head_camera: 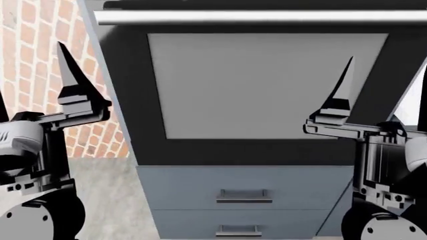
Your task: Preheat the oven by turning the temperature knob.
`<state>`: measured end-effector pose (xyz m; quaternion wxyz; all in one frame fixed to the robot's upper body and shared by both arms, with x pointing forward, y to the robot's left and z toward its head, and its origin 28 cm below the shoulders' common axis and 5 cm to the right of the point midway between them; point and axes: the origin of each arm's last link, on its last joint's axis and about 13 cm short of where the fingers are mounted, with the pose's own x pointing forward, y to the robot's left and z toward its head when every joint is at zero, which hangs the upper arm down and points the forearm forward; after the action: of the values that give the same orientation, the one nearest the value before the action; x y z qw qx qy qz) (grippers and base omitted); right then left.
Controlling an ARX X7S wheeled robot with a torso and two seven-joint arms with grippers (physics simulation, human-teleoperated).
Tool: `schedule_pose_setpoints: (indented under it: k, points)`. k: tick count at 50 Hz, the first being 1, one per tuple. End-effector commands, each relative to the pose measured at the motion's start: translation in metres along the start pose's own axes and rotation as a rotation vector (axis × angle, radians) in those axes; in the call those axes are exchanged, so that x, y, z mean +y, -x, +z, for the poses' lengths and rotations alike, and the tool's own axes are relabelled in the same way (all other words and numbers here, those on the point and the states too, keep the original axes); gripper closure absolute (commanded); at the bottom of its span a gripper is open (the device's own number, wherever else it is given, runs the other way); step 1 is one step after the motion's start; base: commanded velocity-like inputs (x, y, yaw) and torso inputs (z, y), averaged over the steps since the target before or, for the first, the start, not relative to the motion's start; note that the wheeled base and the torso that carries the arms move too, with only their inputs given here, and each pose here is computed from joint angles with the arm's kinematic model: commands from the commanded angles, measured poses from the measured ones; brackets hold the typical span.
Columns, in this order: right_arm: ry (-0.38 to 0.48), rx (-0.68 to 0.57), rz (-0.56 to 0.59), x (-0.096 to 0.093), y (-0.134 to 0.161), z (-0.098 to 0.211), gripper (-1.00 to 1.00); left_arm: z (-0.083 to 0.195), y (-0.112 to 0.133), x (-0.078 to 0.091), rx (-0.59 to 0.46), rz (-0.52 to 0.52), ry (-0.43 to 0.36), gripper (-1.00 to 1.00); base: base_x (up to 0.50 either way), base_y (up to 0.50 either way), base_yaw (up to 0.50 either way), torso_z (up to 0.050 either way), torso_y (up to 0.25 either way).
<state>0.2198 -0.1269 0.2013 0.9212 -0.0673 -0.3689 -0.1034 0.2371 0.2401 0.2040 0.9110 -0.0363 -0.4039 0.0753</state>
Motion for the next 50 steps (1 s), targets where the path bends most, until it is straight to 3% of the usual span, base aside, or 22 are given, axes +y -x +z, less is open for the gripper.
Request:
schedule_pose_setpoints:
  k: [1,2,44,46,47,50]
  points:
    - [0.000,0.002,-0.001,0.0017,-0.0023,-0.0031,-1.00,0.0058,0.0034,-0.0031,-0.011,-0.057,0.038,-1.00,0.00,0.00,0.00,0.000,0.000]
    - [0.001,0.003,0.006,0.0015,-0.0004,-0.0025,-1.00,0.0088,0.0051,-0.0010,-0.006,-0.112,0.098,-1.00,0.00,0.00,0.00,0.050,0.000]
    - [0.029,0.003,0.018,0.0033,0.0003,-0.0033,-1.00,0.0108,0.0034,-0.0006,-0.016,-0.103,0.094,-1.00,0.00,0.00,0.00,0.050,0.000]
    - [0.017,0.003,0.017,0.0029,0.0004,-0.0029,-1.00,0.0116,0.0038,-0.0018,-0.008,-0.099,0.095,-1.00,0.00,0.00,0.00,0.036,0.000]
    - [0.010,0.003,0.019,0.0026,0.0003,-0.0021,-1.00,0.0126,0.0043,-0.0027,-0.035,-0.091,0.059,-1.00,0.00,0.00,0.00,0.013,0.000]
    - [-0.009,-0.005,0.022,0.0017,0.0008,-0.0012,-1.00,0.0133,0.0042,-0.0028,-0.033,-0.095,0.074,-1.00,0.07,0.00,0.00,0.005,0.000]
